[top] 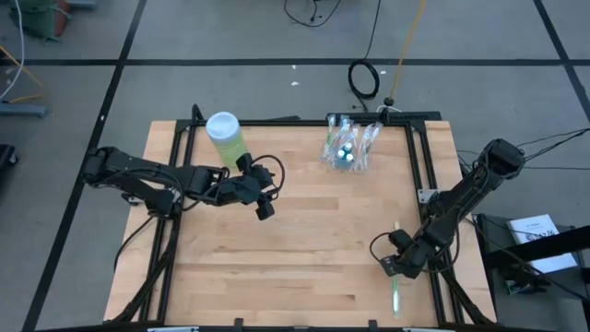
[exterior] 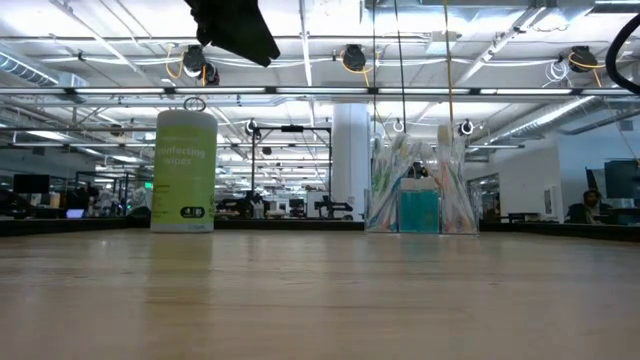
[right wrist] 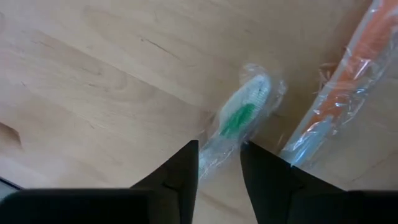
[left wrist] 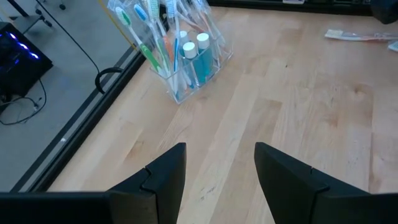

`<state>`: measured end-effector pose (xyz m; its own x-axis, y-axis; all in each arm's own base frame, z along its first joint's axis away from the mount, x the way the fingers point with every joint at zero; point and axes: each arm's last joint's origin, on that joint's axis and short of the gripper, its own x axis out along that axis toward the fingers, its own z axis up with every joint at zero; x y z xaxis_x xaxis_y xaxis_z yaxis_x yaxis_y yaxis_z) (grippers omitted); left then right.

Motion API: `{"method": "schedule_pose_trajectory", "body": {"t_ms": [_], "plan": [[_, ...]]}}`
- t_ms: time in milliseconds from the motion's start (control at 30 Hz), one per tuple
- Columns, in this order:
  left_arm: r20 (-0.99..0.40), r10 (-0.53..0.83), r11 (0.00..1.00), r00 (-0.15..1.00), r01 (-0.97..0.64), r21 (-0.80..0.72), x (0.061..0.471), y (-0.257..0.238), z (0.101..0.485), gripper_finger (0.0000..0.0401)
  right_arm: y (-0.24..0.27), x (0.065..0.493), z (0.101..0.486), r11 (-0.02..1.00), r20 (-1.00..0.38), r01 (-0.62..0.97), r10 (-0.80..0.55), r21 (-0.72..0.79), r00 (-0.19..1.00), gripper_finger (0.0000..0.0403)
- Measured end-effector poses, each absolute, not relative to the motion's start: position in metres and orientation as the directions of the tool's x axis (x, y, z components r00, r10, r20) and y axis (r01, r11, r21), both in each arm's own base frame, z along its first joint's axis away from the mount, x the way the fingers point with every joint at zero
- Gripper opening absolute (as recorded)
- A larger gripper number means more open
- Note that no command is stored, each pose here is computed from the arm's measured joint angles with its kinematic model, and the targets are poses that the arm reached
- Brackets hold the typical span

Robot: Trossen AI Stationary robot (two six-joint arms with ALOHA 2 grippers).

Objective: Pick & Place toothbrushing station
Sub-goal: Put the green toothbrush into the transparent organizer

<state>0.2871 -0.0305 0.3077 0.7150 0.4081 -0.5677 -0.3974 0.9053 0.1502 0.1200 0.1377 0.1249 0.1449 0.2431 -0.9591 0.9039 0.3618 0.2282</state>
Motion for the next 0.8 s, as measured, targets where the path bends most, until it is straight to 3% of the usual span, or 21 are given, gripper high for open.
{"method": "schedule_pose_trajectory", "body": {"t_ms": [300,600,800], "plan": [[-0.567,0.408,0.905,0.716,-0.397,0.150,0.287,-0.030,0.308,0.0196,0.140,0.134,0.130,0.418,-0.910,0.812,0.263,0.406,0.320,0.0011],[-0.512,0.399,0.914,0.761,-0.377,0.152,0.292,-0.031,0.314,0.0196,0.137,0.158,0.141,0.487,-0.804,0.645,0.268,0.589,0.531,0.0002],[-0.477,0.395,0.917,0.785,-0.367,0.156,0.295,-0.032,0.317,0.0196,0.128,0.183,0.154,0.665,-0.654,0.390,0.198,0.637,0.730,0.0001]]}}
